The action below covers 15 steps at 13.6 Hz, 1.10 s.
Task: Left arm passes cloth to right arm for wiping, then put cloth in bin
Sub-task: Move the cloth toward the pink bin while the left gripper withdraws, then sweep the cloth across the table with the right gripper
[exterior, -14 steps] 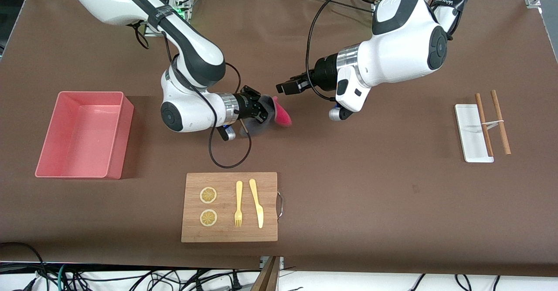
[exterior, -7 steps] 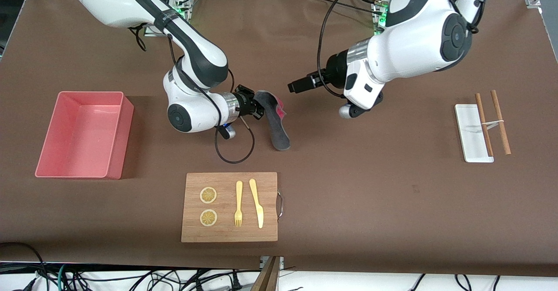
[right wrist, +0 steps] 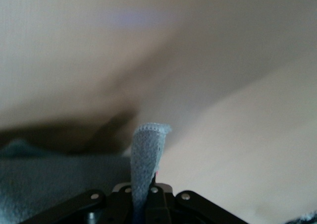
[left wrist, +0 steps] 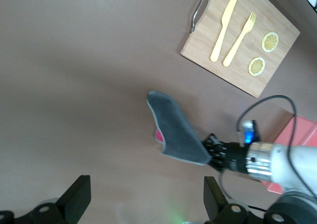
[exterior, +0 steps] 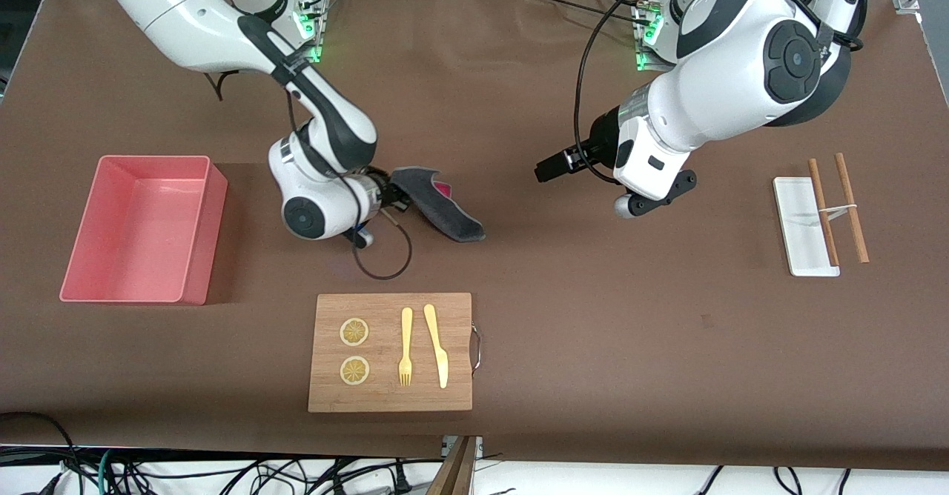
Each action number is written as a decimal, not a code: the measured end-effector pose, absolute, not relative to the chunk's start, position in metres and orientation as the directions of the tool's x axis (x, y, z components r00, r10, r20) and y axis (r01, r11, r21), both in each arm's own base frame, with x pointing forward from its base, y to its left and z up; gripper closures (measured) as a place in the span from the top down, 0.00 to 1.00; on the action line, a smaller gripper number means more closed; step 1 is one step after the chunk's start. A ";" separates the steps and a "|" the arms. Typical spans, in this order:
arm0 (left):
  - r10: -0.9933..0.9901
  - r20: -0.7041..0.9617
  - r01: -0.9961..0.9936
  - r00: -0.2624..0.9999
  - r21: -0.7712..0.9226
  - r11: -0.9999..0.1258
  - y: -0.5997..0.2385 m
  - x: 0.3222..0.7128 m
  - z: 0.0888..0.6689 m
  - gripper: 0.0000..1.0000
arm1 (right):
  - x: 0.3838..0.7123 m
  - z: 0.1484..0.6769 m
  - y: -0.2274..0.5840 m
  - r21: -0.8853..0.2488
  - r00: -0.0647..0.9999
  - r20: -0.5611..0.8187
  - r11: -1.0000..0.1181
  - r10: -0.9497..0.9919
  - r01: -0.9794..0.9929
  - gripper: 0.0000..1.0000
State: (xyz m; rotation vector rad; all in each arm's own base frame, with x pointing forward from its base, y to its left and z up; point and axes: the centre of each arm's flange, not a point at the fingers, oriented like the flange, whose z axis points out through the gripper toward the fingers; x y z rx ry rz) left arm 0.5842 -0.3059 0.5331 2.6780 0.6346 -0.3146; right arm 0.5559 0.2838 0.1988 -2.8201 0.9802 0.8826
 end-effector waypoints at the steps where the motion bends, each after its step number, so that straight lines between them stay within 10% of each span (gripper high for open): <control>1: 0.371 -0.252 0.435 0.894 0.283 -0.855 -0.298 0.589 0.530 1.00 | 0.565 0.196 0.258 0.150 0.675 -0.511 -0.828 -0.532 -0.540 0.02; 15: -0.219 -0.034 -0.219 0.975 0.018 -0.976 -0.086 0.612 0.574 1.00 | 0.625 0.250 0.049 0.103 0.856 -0.449 -0.967 -0.256 -0.235 0.02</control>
